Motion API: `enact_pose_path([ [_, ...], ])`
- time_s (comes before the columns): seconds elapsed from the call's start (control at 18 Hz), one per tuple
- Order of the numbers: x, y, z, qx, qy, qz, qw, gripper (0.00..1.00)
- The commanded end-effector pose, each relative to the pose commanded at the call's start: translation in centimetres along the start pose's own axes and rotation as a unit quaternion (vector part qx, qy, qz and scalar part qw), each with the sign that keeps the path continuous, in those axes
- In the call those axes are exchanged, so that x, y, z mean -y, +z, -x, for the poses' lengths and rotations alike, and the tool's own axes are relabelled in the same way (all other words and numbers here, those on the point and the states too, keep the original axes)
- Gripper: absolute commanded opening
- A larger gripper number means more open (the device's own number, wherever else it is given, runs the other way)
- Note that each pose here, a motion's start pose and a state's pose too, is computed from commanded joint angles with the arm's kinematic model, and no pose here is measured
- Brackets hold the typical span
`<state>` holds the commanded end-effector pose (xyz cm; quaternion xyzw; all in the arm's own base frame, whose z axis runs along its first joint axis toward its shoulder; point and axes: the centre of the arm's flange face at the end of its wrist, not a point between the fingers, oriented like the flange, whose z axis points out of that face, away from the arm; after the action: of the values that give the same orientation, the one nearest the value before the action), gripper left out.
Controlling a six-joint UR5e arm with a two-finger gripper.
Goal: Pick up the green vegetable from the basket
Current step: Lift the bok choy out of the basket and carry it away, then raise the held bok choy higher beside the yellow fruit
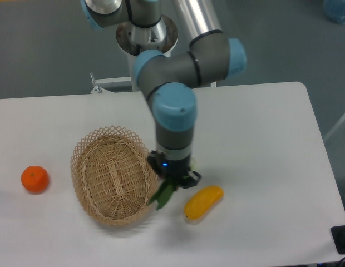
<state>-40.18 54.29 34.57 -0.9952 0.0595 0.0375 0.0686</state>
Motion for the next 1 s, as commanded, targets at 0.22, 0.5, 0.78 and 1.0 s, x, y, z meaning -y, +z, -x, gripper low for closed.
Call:
enact_pose_path([
  [0.22, -2.4, -0.3, 3.5, 0.013, 0.011, 0.01, 0.9998, 0.21],
  [0.5, -7.1, 1.2, 8.1, 0.016, 0.025, 0.044, 0.9986, 0.23],
  [0.78, -8.5, 1.4, 10.6, 0.018, 0.026, 0.042, 0.9986, 0.23],
  [1.0, -8.8, 1.4, 11.1, 0.017, 0.023, 0.041, 0.9988, 0.23],
])
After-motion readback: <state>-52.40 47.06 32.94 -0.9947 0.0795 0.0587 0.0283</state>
